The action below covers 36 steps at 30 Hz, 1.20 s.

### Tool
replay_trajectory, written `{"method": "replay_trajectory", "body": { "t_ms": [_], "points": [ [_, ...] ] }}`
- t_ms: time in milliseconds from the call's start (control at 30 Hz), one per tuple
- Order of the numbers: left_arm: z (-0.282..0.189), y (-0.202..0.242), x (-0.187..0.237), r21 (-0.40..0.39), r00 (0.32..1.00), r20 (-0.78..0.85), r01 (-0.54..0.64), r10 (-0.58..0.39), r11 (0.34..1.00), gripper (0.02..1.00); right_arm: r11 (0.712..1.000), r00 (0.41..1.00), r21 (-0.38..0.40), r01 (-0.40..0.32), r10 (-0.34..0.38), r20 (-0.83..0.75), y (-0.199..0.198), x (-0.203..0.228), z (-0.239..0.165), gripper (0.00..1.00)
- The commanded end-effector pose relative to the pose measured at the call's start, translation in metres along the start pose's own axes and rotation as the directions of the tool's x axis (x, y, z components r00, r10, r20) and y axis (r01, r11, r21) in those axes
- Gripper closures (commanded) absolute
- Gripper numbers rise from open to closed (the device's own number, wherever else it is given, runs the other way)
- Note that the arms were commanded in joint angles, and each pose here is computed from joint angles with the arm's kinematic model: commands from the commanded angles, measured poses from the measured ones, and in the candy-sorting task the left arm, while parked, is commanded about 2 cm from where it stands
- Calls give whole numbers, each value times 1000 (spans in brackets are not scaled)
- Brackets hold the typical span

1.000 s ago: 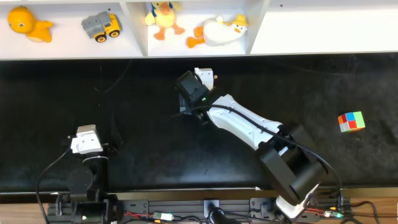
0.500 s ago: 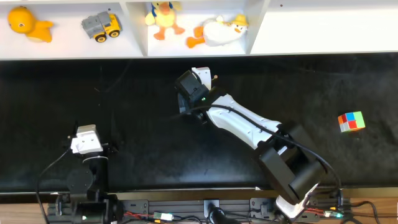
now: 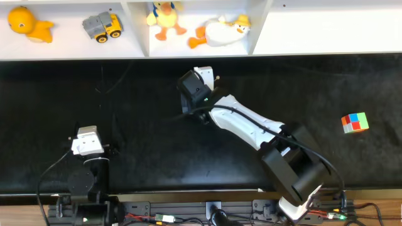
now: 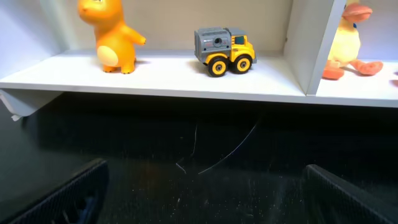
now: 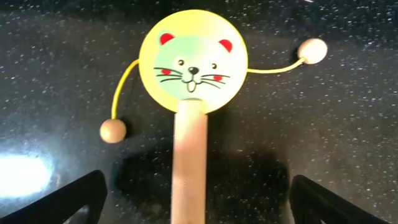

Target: Store Toys

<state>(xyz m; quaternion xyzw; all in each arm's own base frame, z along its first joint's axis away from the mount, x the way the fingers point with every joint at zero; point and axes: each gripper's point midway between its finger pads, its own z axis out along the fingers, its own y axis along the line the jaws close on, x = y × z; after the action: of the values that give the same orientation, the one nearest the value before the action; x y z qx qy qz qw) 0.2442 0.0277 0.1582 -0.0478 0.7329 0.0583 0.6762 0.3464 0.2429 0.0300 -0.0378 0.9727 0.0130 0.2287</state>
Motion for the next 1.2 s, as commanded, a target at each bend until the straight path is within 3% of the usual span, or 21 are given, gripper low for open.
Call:
{"method": "replay_trajectory", "body": {
  "t_ms": [33, 800, 900, 967, 1033, 1200],
  "points": [
    [0, 0, -1, -3, 1000, 11, -18, 18, 1000, 20, 1000, 1000, 11, -13, 13, 21, -2, -11, 1, 91],
    [0, 0, -1, -3, 1000, 11, -18, 18, 1000, 20, 1000, 997, -16, 23, -24, -71, 7, 14, 17, 152],
    [0, 0, -1, -3, 1000, 11, -18, 18, 1000, 20, 1000, 997, -20, 24, -25, -74, 9, 15, 17, 277],
    [0, 0, -1, -3, 1000, 11, -18, 18, 1000, 20, 999, 997, -25, 24, -25, -77, 10, 15, 17, 507],
    [0, 0, -1, -3, 1000, 11, -18, 18, 1000, 20, 999, 997, -27, 24, -26, -78, 10, 16, 17, 647],
    [0, 0, -1, -3, 1000, 11, -18, 18, 1000, 20, 999, 996, -31, 25, -27, -80, 11, 16, 17, 809]
  ]
}}
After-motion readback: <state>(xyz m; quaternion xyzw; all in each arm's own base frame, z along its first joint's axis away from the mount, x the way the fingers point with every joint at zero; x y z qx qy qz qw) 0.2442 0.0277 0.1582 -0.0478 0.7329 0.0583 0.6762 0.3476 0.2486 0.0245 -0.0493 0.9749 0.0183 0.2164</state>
